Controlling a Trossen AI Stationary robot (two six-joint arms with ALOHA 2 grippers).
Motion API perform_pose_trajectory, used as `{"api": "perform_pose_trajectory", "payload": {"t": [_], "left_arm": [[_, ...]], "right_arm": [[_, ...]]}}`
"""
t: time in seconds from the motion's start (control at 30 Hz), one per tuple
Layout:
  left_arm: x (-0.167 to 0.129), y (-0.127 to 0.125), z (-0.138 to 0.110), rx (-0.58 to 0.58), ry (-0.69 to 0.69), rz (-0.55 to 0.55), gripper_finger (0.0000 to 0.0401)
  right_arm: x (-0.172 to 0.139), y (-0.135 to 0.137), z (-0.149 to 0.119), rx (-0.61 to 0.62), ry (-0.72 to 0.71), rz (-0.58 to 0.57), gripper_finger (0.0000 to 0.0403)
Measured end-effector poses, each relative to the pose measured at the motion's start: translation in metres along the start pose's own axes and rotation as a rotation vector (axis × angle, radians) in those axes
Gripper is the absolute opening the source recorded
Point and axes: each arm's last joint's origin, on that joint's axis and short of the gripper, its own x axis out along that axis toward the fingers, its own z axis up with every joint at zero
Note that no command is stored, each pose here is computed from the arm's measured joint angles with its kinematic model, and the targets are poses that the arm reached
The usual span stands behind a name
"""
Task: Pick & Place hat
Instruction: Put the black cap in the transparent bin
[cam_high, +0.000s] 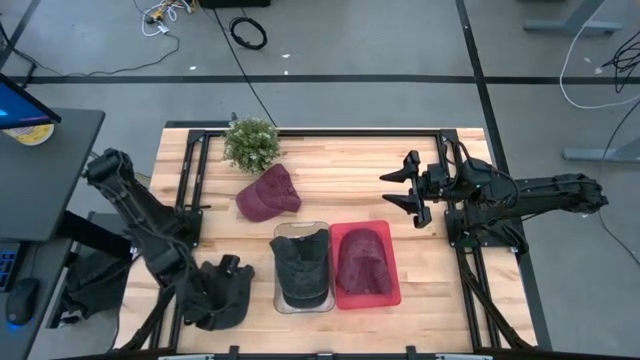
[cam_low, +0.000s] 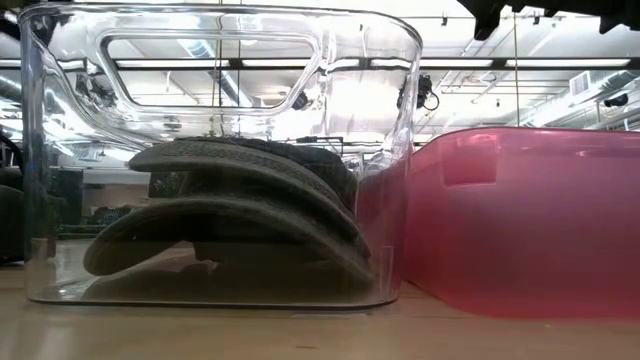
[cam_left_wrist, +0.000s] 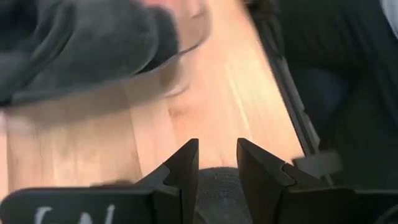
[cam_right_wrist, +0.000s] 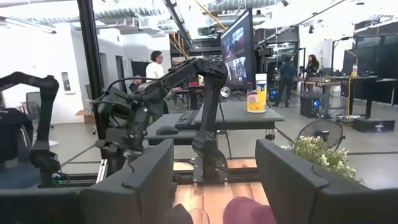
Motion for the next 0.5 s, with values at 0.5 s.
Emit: {"api": "perform_pose_trajectory", "payload": {"t": [0.5], "left_arm": [[0.001, 0.001, -0.029, -0.538, 0.203, 0.177, 0.0115]], "right_arm": [[0.000, 0.001, -0.006, 0.082, 0.068, 0.035, 0.0231]]}}
